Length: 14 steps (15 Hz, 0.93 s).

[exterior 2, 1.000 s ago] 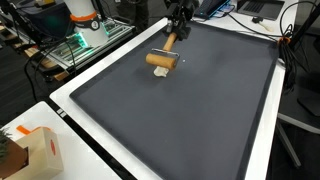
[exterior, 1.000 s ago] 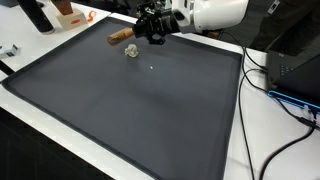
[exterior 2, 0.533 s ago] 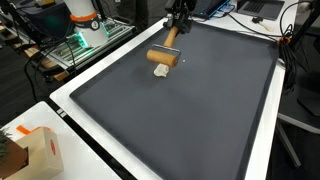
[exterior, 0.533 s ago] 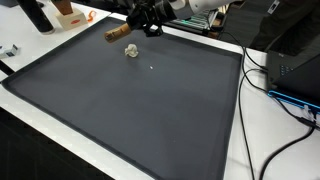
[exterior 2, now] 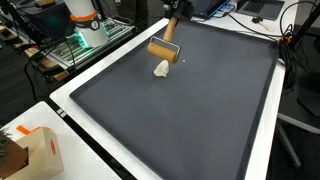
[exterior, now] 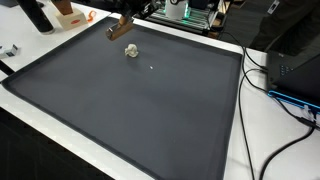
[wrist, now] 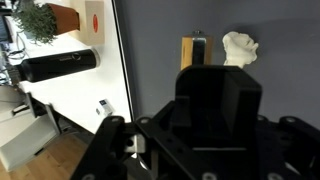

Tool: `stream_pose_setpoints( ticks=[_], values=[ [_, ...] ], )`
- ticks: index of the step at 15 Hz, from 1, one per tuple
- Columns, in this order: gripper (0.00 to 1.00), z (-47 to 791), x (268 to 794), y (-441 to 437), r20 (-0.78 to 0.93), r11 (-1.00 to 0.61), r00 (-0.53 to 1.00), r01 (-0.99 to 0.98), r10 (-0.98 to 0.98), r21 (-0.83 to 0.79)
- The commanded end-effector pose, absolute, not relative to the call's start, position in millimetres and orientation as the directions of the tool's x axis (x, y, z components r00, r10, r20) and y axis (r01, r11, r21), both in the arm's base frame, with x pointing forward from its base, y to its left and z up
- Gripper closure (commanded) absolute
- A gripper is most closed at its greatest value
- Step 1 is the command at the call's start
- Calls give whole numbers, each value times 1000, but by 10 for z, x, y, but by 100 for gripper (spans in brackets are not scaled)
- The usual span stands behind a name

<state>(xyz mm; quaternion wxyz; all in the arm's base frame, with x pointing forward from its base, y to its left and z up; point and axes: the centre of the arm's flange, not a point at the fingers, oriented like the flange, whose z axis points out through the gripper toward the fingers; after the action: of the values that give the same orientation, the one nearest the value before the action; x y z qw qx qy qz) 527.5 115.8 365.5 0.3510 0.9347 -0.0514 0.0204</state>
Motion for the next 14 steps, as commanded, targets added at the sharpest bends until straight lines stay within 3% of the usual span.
stream_pose_setpoints(
  ticks=[1, 6, 14],
  values=[
    [79, 4015, 5124, 780, -2, -843, 998, -48, -58, 535],
    [79, 4330, 5123, 437, -98, -925, 992, 105, 74, 365],
    [79, 4609, 5066, 232, -143, -928, 938, 338, 317, 157]
  ],
)
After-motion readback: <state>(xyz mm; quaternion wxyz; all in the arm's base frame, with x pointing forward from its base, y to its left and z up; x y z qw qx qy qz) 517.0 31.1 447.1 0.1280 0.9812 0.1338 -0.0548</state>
